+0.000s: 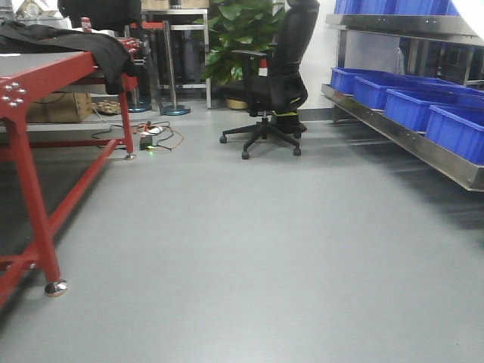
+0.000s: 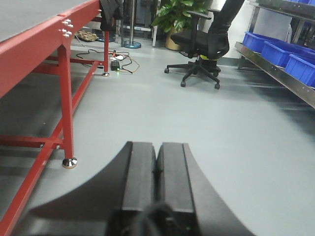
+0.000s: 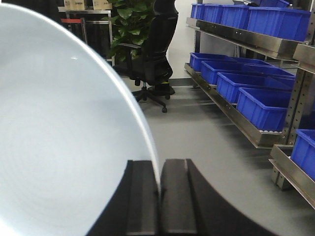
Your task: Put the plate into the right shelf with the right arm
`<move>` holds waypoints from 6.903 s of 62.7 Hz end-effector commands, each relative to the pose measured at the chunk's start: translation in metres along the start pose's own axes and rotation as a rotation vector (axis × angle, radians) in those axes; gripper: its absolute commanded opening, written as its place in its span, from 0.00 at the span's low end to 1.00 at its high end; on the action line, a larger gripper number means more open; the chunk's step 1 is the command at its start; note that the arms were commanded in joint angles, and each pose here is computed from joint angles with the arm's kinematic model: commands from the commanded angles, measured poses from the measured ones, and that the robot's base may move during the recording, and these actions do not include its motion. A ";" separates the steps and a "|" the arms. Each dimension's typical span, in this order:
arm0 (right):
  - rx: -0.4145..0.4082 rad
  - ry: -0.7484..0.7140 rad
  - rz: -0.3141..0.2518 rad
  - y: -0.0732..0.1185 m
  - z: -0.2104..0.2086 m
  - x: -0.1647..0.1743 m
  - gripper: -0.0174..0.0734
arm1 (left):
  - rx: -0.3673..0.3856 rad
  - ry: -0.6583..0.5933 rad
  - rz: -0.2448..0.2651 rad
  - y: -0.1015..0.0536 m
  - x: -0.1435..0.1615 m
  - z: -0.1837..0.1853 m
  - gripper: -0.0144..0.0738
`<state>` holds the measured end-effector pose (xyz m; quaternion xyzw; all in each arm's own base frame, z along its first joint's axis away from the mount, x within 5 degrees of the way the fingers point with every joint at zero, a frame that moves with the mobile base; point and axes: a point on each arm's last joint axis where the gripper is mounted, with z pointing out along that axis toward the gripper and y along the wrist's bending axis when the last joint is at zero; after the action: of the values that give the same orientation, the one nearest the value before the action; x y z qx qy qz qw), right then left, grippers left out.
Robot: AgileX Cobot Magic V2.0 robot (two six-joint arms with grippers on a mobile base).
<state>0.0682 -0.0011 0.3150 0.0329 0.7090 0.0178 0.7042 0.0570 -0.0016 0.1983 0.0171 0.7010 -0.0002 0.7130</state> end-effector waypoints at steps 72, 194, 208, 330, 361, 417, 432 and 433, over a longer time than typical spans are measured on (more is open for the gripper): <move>0.005 -0.120 -0.003 0.000 -0.002 -0.018 0.25 | -0.012 -0.089 -0.015 0.001 -0.005 -0.001 0.02; 0.005 -0.115 -0.003 0.000 -0.002 -0.018 0.25 | -0.012 -0.089 -0.015 0.001 -0.005 -0.001 0.02; 0.005 -0.115 -0.003 0.000 -0.002 -0.018 0.25 | -0.012 -0.089 -0.015 0.001 -0.005 -0.001 0.02; 0.005 -0.115 -0.003 0.000 -0.002 -0.018 0.25 | -0.012 -0.089 -0.015 0.001 -0.005 -0.001 0.02; 0.005 -0.115 -0.003 0.000 -0.002 -0.018 0.25 | -0.012 -0.089 -0.015 0.001 -0.005 -0.001 0.02; 0.004 -0.165 -0.004 0.000 -0.002 -0.022 0.25 | -0.012 -0.089 -0.015 0.001 -0.005 -0.001 0.02; -0.018 -0.273 0.063 0.004 -0.011 -0.058 0.25 | -0.012 -0.089 -0.015 0.001 -0.005 -0.001 0.02; -0.020 -0.293 0.064 0.004 -0.013 -0.066 0.25 | -0.012 -0.089 -0.015 0.001 -0.005 -0.001 0.02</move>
<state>0.0644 -0.0005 0.3354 0.0416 0.6761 0.0333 0.7349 0.0570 -0.0016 0.1983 0.0171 0.7010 -0.0002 0.7130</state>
